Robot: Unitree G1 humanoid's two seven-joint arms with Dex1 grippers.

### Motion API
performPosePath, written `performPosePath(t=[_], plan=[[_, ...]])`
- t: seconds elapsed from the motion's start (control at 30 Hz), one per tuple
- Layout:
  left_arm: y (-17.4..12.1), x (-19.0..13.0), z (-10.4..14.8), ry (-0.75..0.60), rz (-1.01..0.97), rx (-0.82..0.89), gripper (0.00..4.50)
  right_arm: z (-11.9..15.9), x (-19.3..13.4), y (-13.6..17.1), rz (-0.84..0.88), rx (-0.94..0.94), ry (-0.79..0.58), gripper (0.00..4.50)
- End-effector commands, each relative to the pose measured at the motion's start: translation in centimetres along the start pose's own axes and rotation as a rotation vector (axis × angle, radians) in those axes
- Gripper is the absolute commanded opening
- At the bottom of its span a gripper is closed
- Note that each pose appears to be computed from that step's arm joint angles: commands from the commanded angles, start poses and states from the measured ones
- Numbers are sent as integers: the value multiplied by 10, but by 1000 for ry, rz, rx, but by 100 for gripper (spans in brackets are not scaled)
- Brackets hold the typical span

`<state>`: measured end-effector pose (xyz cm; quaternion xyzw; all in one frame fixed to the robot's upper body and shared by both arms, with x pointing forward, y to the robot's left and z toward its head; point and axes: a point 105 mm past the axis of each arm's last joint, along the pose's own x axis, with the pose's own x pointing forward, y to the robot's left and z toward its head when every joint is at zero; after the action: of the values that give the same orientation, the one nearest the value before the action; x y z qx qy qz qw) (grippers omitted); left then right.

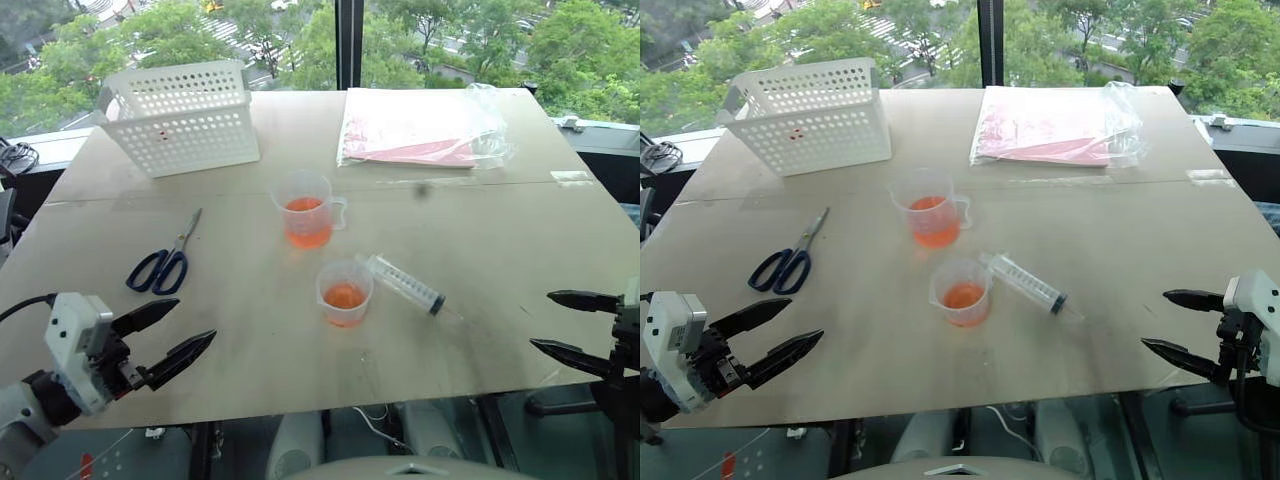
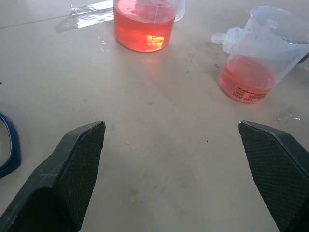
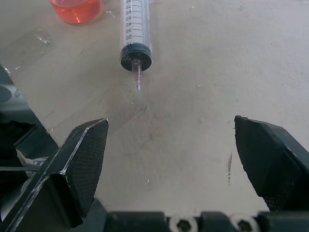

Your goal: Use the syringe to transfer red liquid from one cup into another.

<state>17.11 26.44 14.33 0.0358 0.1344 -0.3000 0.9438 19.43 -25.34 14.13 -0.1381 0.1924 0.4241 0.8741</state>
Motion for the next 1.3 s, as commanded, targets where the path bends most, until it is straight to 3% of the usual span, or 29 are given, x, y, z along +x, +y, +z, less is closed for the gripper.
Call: performPosePath(t=[0.03, 0.13, 0.23, 0.3, 0.53, 0.8, 1.03, 1.13, 1.23, 1.3], plan=[[-2, 7, 19, -67, -29, 54, 450, 23, 4, -3, -44, -74, -63, 444], [-17, 23, 45, -180, -119, 66, 450, 61, 27, 2, -38, -128, -176, 444], [-30, 24, 49, -183, -201, 52, 450, 77, 43, 13, 35, -101, -190, 444], [-44, 25, 51, -162, -273, 64, 450, 81, 60, 20, 115, -54, -136, 444], [-71, 15, 57, -106, -408, 130, 450, 96, 110, 15, 130, 28, 1, 444], [-81, 16, 55, -89, -418, 152, 450, 98, 153, 30, 216, 123, 180, 444], [-84, 17, 54, -108, -375, 142, 450, 78, 190, 21, 110, 152, 277, 444], [-86, 15, 52, -107, -363, 134, 450, 74, 196, 21, 130, 128, 310, 326], [-86, 13, 49, -108, -352, 130, 450, 67, 191, 15, 127, 77, 346, 175], [-87, 12, 46, -109, -352, 128, 450, 65, 186, 9, 121, 50, 353, 139]])
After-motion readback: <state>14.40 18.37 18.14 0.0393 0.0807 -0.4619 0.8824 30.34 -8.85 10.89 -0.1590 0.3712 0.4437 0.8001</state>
